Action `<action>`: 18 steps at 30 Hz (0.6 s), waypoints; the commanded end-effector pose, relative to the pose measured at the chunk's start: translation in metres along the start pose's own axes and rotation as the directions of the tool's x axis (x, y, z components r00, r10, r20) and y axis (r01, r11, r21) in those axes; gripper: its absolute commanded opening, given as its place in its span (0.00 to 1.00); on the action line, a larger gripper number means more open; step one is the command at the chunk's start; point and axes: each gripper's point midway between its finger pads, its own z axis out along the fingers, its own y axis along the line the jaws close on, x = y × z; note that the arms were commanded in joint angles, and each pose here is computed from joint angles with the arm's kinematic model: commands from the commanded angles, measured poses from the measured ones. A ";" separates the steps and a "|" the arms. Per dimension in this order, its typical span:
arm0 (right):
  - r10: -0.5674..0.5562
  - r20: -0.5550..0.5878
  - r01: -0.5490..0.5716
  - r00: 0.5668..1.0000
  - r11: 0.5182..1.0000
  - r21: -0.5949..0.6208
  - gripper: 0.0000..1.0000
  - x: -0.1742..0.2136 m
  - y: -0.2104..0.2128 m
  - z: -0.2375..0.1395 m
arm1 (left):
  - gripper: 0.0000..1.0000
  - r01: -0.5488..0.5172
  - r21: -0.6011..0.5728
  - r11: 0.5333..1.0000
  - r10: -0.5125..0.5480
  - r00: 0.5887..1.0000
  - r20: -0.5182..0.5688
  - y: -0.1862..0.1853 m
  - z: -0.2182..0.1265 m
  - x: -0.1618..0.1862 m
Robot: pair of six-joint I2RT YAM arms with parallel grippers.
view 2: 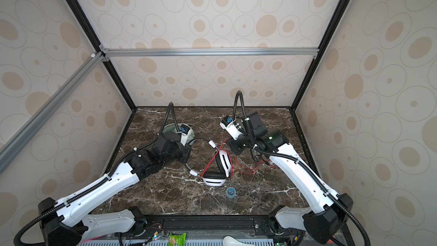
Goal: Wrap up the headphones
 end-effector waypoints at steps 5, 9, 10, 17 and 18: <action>0.103 0.035 -0.102 0.994 0.994 -0.027 0.15 0.002 -0.014 0.009 | 0.00 0.015 0.107 0.994 -0.029 0.990 0.136 -0.018 -0.028 -0.044; 0.168 0.050 -0.166 0.985 0.985 -0.041 0.18 0.006 -0.021 0.013 | 0.00 0.025 0.126 0.992 -0.045 0.986 0.158 -0.021 -0.033 -0.053; 0.192 0.056 -0.189 0.980 0.981 -0.053 0.19 0.007 -0.023 0.014 | 0.00 0.027 0.135 0.991 -0.050 0.984 0.172 -0.023 -0.036 -0.058; 0.243 0.094 -0.233 0.965 0.967 -0.108 0.28 0.009 -0.024 0.017 | 0.00 0.054 0.164 0.985 -0.095 0.963 0.252 -0.025 -0.055 -0.089; 0.243 0.097 -0.233 0.965 0.966 -0.110 0.29 0.009 -0.024 0.018 | 0.00 0.058 0.169 0.984 -0.101 0.960 0.262 -0.026 -0.057 -0.093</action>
